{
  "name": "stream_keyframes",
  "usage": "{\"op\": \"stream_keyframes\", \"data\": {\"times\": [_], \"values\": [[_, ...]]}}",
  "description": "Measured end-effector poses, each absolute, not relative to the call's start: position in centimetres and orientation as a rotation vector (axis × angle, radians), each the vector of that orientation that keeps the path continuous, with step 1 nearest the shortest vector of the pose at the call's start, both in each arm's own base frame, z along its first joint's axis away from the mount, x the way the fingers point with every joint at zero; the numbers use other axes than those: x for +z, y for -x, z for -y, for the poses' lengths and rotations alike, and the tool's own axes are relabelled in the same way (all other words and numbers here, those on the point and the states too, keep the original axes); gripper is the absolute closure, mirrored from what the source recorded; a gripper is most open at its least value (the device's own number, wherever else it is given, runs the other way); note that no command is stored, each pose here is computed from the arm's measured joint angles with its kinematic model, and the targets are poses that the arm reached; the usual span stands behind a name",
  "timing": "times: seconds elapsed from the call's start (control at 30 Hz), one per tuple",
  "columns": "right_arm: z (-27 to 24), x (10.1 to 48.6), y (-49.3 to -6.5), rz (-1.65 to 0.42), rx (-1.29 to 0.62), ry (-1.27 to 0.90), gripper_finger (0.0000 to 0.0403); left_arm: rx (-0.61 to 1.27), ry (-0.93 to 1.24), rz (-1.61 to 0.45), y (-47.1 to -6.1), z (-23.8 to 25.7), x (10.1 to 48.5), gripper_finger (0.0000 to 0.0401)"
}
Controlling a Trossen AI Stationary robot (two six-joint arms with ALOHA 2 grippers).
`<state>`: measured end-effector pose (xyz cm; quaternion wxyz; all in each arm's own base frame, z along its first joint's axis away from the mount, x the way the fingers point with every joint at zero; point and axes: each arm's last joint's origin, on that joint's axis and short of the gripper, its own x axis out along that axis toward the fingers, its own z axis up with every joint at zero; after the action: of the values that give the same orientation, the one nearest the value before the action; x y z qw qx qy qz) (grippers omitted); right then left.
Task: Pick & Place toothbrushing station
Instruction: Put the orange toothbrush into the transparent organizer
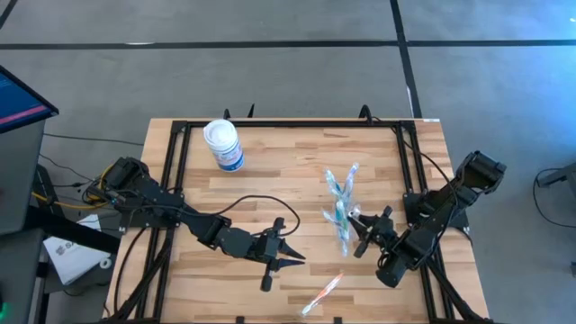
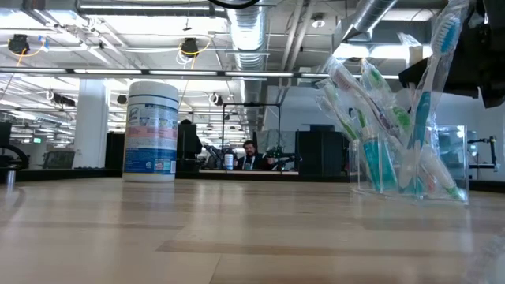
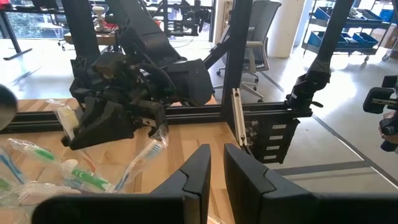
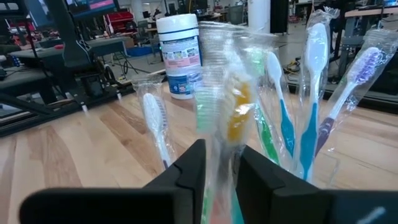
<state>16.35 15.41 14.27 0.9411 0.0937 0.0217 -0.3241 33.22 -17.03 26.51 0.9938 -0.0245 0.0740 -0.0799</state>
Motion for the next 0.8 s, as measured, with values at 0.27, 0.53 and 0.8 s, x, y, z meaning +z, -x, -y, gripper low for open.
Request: {"op": "stream_keyframes", "data": {"times": [0.27,0.53,0.8], "values": [[-15.3,15.1,-16.3,-0.101,-0.642,-0.177,0.0277,-0.161,0.049,-0.148,-33.2,17.0,26.5,0.0362],[-14.8,17.2,-15.9,-0.100,-0.626,-0.164,0.0220,-0.161,0.049,-0.148,-33.2,17.0,26.5,0.0362],[-14.9,16.0,-17.4,-0.211,-0.613,-0.177,0.0194,-0.162,0.049,-0.148,-33.2,17.0,26.5,0.0362]]}}
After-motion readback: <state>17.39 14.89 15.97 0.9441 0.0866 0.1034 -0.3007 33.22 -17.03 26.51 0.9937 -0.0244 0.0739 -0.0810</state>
